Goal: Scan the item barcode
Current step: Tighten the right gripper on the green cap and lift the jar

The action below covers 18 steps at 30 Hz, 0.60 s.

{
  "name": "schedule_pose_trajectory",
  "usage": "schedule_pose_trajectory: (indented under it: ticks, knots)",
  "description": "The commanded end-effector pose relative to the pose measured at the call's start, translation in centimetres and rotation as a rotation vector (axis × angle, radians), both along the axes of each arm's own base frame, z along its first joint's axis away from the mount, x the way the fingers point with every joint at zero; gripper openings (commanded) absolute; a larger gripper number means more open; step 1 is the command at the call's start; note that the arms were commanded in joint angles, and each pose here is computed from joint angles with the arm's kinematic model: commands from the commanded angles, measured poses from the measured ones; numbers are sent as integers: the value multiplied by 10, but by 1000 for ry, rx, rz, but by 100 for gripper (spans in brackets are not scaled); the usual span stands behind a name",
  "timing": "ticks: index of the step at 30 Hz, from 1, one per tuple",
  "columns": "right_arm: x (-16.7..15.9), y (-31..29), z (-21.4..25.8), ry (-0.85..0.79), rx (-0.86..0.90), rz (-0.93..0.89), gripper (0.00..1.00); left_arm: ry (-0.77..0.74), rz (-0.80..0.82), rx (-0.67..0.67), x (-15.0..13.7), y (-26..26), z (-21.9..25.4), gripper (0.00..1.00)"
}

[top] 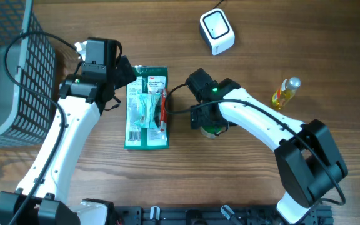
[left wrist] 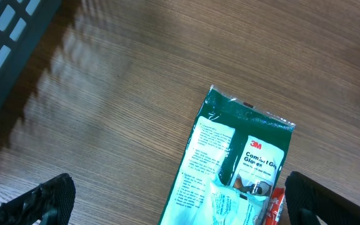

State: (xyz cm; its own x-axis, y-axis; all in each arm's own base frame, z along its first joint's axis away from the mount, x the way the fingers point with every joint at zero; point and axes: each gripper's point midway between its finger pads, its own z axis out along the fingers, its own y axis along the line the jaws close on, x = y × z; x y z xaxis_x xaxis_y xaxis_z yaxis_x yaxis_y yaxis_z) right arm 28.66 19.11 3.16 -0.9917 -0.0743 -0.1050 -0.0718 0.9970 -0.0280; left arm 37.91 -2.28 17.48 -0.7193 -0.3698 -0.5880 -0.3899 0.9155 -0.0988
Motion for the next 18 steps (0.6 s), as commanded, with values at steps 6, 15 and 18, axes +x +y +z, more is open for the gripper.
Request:
schedule_pose_trajectory:
  ticks: [6,15,18]
  knots:
    - [-3,-5,-9,12,-31,4,86,7,-9,8,0,1,-2,100]
    - [-3,-4,-17,-1,-21,3,85,7,-9,8,0,1,-2,100]
    - [-3,-4,-17,-1,-21,4,85,7,-9,8,0,1,-2,100]
